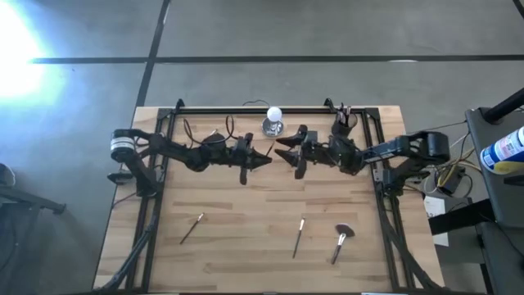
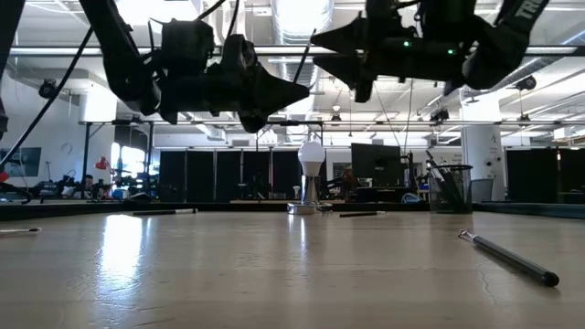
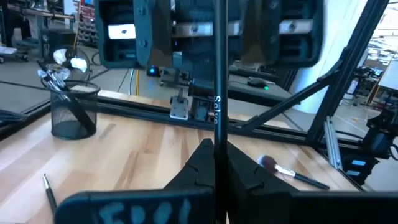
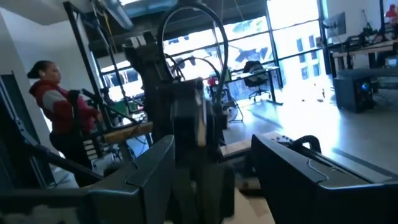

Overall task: Put items in baskets/containers
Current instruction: Put the black eyeshadow brush into the black pen holder

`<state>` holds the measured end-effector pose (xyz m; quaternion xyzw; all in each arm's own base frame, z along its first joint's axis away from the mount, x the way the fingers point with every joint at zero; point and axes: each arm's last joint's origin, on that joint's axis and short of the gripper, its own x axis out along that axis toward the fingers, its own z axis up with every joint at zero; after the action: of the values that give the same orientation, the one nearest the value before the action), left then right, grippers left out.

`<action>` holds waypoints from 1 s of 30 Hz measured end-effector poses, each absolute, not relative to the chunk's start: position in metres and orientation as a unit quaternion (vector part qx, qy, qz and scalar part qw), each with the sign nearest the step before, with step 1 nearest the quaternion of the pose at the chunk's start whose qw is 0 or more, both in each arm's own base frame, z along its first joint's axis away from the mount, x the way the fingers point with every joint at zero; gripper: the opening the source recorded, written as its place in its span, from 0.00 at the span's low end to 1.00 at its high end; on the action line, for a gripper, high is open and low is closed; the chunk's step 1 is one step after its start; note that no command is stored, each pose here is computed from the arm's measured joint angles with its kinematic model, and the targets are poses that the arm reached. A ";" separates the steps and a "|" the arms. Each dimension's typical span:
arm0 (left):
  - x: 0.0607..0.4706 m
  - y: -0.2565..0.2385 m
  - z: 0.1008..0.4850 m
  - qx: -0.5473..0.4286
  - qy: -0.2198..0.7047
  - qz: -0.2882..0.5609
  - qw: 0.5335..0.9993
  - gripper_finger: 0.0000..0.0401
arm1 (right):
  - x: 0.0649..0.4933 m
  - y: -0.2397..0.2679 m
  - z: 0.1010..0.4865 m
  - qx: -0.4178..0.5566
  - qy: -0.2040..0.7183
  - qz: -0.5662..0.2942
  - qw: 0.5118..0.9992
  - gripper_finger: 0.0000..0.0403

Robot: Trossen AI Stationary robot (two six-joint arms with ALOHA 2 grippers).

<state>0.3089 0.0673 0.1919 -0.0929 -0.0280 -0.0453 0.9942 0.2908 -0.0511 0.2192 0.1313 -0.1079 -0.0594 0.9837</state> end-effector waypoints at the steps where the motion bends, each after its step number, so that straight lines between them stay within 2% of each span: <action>1: 0.310 0.068 0.191 -0.092 -0.027 -0.043 0.994 0.01 | 0.294 -0.052 0.220 0.131 -0.110 -0.059 0.984 0.51; 5: 0.310 0.068 0.190 -0.091 -0.026 -0.035 0.995 0.01 | 0.306 -0.054 0.222 0.130 -0.113 -0.059 0.983 0.48; 8: 0.310 0.068 0.189 -0.085 -0.025 -0.027 0.996 0.01 | 0.313 -0.055 0.222 0.129 -0.113 -0.059 0.983 0.42; 11: 0.310 0.069 0.189 -0.084 -0.026 -0.024 0.996 0.01 | 0.318 -0.056 0.221 0.125 -0.112 -0.060 0.984 0.31; 16: 0.310 0.069 0.189 -0.085 -0.023 -0.021 0.996 0.01 | 0.318 -0.056 0.222 0.094 -0.110 -0.063 0.987 0.06; 19: 0.309 0.069 0.188 -0.086 -0.019 -0.020 0.996 0.02 | 0.317 -0.055 0.224 0.092 -0.110 -0.061 0.988 0.04; 26: 0.310 0.070 0.186 -0.123 -0.011 -0.006 0.992 0.18 | 0.312 -0.056 0.227 0.087 -0.101 -0.068 0.989 0.03; 30: 0.310 0.071 0.185 -0.127 -0.005 -0.003 0.992 0.23 | 0.307 -0.055 0.229 0.083 -0.103 -0.069 0.989 0.03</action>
<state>0.3095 0.0707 0.1848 -0.1268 -0.0046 -0.0027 0.9919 0.3072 -0.0554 0.2293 0.0834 -0.1027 -0.0693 0.9888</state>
